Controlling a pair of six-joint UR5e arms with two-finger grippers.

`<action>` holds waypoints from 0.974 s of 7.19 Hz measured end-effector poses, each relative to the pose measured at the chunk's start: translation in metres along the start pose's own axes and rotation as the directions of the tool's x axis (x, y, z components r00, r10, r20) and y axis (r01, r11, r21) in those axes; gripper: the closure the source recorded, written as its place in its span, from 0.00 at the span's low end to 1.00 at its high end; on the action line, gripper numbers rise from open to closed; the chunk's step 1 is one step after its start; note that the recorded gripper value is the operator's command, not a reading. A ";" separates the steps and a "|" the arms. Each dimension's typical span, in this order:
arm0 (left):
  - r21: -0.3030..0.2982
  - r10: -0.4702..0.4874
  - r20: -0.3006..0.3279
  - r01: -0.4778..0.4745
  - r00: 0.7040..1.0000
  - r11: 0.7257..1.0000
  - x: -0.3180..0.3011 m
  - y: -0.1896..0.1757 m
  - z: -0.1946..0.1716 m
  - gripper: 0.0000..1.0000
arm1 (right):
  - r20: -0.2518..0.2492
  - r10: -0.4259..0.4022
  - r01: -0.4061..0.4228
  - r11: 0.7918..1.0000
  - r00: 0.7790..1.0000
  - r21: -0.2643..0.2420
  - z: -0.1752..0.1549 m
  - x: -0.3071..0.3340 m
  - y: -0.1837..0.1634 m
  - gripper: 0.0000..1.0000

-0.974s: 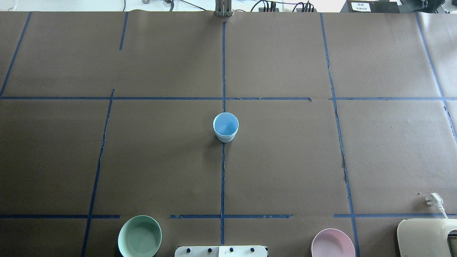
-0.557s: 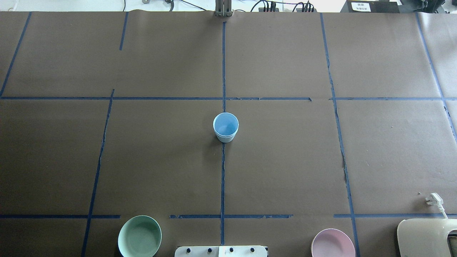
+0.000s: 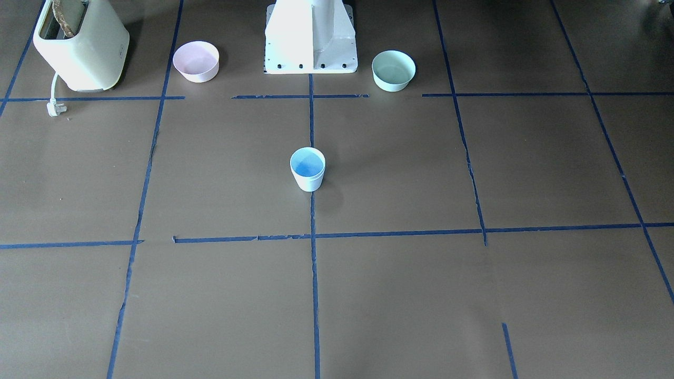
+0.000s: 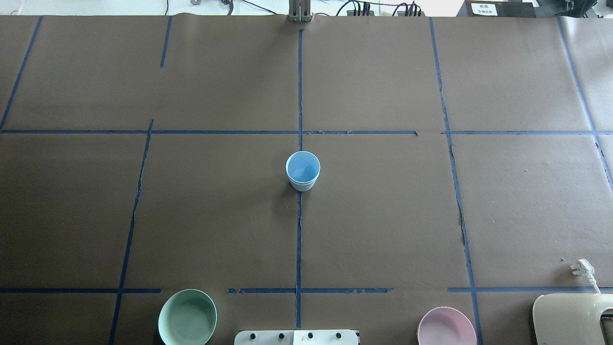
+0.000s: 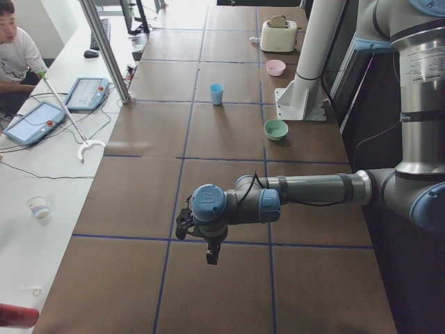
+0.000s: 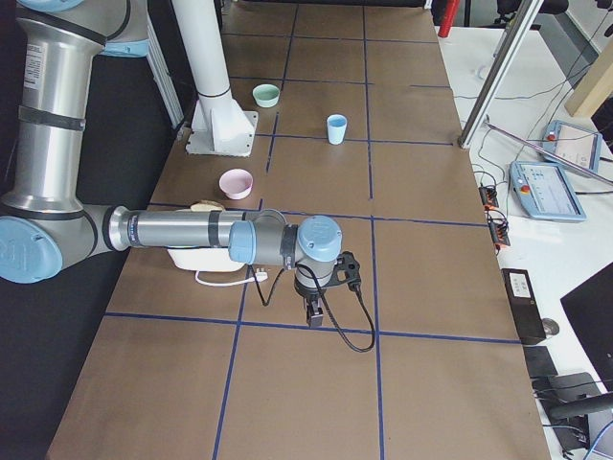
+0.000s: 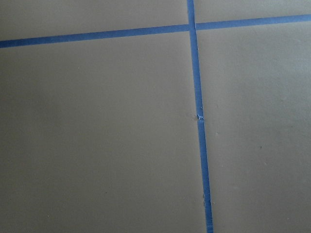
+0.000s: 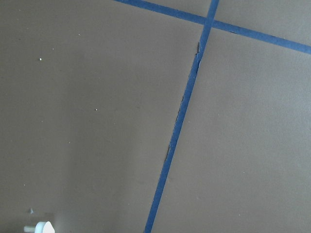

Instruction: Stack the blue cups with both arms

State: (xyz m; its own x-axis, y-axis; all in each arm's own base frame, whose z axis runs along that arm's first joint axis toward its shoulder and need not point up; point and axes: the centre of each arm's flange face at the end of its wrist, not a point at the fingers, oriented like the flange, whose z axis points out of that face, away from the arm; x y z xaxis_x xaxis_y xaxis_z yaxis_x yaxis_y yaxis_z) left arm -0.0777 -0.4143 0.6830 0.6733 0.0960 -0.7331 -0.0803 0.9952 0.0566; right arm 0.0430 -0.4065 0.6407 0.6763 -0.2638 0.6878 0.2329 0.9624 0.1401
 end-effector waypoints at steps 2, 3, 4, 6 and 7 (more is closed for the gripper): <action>0.000 0.000 0.000 0.000 1.000 1.000 0.000 0.000 0.000 0.00 | 0.013 0.000 0.000 1.000 1.000 0.002 0.001 -0.001 0.000 0.00; 0.000 0.001 0.000 -0.001 1.000 1.000 0.000 0.000 0.000 0.00 | 0.017 0.001 -0.001 1.000 1.000 0.003 0.001 -0.001 0.000 0.00; 0.000 0.002 0.000 -0.002 1.000 1.000 0.000 0.000 0.000 0.00 | 0.018 0.001 -0.001 1.000 1.000 0.003 0.001 -0.001 0.000 0.00; 0.001 0.004 0.000 -0.004 1.000 1.000 0.001 -0.001 0.000 0.00 | 0.018 0.000 0.000 1.000 1.000 0.004 0.001 -0.001 0.000 0.00; 0.001 0.005 0.000 -0.005 1.000 1.000 0.001 -0.001 0.000 0.00 | 0.018 0.000 0.000 1.000 1.000 0.004 0.001 -0.001 0.000 0.00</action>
State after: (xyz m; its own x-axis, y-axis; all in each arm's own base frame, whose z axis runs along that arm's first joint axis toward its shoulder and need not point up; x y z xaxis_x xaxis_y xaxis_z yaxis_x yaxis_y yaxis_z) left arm -0.0771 -0.4150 0.6824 0.6731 0.1007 -0.7326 -0.0828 0.9947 0.0607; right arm 0.0414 -0.4065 0.6401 0.6634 -0.2622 0.7009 0.2300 0.9627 0.1425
